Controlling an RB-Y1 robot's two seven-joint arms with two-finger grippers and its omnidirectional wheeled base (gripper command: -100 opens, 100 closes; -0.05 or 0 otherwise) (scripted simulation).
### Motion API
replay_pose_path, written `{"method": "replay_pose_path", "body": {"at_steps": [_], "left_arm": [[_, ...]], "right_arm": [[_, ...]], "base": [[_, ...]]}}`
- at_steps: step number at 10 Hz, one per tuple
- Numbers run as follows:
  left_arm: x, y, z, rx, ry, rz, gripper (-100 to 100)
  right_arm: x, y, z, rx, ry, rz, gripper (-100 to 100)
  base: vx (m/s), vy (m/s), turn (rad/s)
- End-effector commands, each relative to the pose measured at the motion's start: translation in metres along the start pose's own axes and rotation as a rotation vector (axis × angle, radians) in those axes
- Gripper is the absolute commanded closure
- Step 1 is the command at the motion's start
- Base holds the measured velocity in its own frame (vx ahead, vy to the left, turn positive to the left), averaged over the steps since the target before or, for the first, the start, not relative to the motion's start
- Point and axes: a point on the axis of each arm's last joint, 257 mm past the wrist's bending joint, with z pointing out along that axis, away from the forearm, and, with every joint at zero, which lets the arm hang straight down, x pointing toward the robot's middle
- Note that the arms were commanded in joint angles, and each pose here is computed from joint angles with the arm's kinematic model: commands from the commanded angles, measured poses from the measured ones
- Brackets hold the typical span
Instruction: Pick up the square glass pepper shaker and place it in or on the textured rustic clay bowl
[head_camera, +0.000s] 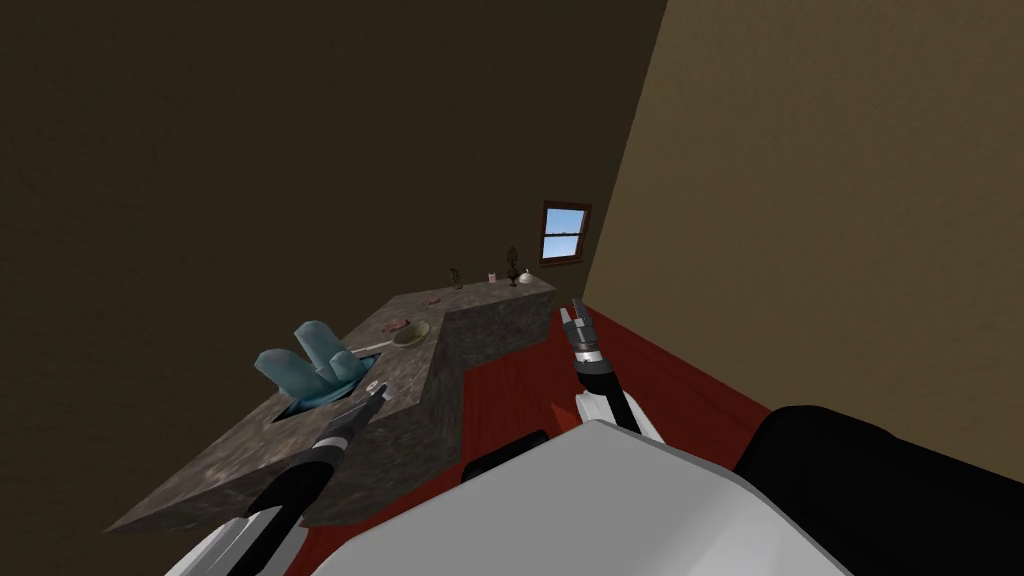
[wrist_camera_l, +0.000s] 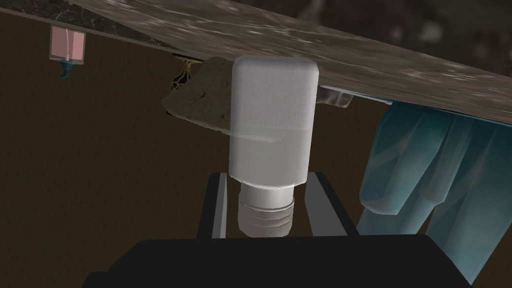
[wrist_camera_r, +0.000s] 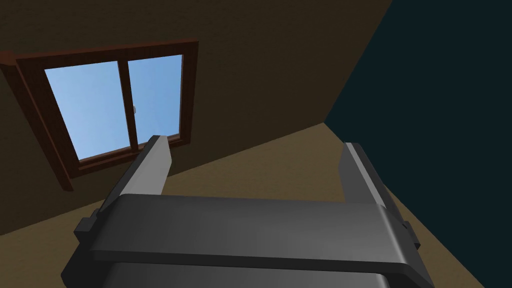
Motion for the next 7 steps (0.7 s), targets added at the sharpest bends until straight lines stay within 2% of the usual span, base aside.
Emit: {"method": "replay_pose_path", "body": {"at_steps": [1,3,4,5,6,7], "left_arm": [[-0.008,0.021,0.002,-0.049,-0.003,0.014,100],[-0.022,0.046,0.005,-0.110,-0.011,0.027,100],[-0.022,0.046,0.005,-0.110,-0.011,0.027,100],[-0.038,0.070,0.007,-0.173,-0.023,0.037,100],[-0.046,0.081,0.007,-0.203,-0.031,0.040,100],[-0.046,0.081,0.007,-0.203,-0.031,0.040,100]], "right_arm": [[0.000,0.000,0.000,0.000,0.000,0.000,0],[0.000,0.000,0.000,0.000,0.000,0.000,0],[0.000,0.000,0.000,0.000,0.000,0.000,0],[0.000,0.000,0.000,0.000,0.000,0.000,0],[0.000,0.000,0.000,0.000,0.000,0.000,0],[0.000,0.000,0.000,0.000,0.000,0.000,0]], "base": [[-0.149,-0.093,-0.209],[-0.146,-0.076,-0.188],[-0.079,-0.039,-0.059],[-0.120,-0.059,-0.263],[-0.147,-0.085,-0.285],[-0.087,-0.049,-0.072]]}}
